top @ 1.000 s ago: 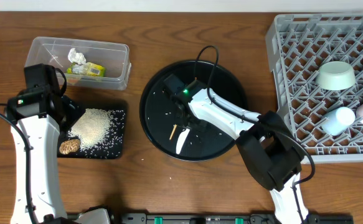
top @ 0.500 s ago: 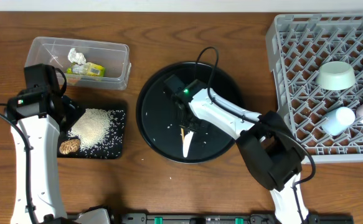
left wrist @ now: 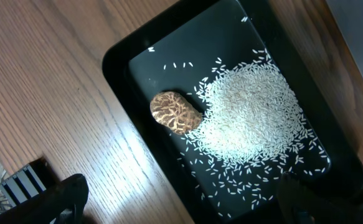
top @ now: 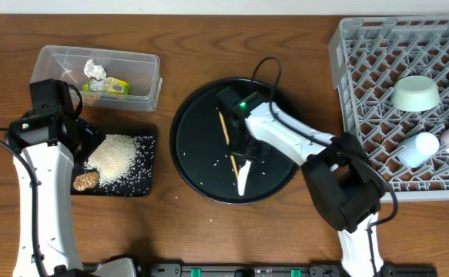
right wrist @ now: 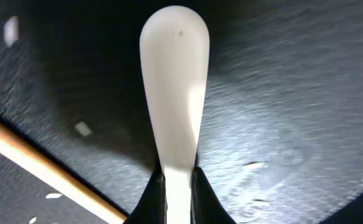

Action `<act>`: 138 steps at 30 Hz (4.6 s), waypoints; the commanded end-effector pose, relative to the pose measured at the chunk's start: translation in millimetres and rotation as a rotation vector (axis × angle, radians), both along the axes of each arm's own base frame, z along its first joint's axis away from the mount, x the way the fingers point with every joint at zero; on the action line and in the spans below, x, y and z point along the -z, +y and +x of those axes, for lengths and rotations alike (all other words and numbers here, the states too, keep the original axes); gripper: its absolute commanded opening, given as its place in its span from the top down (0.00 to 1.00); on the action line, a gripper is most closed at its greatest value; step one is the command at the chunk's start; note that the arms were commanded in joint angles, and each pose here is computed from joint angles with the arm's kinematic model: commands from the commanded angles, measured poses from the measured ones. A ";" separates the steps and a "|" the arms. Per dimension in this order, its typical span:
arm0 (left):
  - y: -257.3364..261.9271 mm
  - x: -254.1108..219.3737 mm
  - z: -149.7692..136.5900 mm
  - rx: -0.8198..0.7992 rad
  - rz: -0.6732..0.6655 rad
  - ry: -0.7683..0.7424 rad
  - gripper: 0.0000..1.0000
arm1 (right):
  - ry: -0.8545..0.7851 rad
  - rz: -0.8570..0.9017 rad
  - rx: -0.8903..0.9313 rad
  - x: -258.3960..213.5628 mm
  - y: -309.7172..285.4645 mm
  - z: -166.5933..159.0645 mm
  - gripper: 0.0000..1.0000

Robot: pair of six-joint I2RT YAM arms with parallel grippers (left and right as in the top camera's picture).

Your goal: Sort waste into correct bins and load items into the dishwasher rack

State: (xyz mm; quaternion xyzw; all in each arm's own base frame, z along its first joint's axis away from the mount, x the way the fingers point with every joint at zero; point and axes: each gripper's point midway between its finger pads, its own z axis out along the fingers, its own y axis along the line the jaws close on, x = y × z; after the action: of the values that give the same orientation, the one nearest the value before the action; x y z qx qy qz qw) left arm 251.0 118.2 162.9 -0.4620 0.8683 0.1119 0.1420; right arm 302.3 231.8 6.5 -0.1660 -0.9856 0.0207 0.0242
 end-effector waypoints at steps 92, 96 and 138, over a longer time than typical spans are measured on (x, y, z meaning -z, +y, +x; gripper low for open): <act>4.2 -3.5 -1.4 -0.024 0.017 -0.003 0.02 | -0.320 0.299 0.096 -127.6 -34.5 68.7 0.99; 4.2 -3.5 -1.4 -0.024 0.017 -0.003 0.02 | -0.470 0.288 0.021 -175.0 -86.8 85.3 0.98; 4.3 -3.4 -1.5 -0.024 0.017 -0.003 0.02 | -0.129 0.166 0.176 9.7 6.4 46.4 0.33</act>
State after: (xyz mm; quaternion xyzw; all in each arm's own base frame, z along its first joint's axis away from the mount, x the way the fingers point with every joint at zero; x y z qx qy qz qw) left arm 251.0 118.2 162.9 -0.4620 0.8683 0.1119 0.1420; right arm 346.2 246.0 7.1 -0.2234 -0.9701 -0.0925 -0.0195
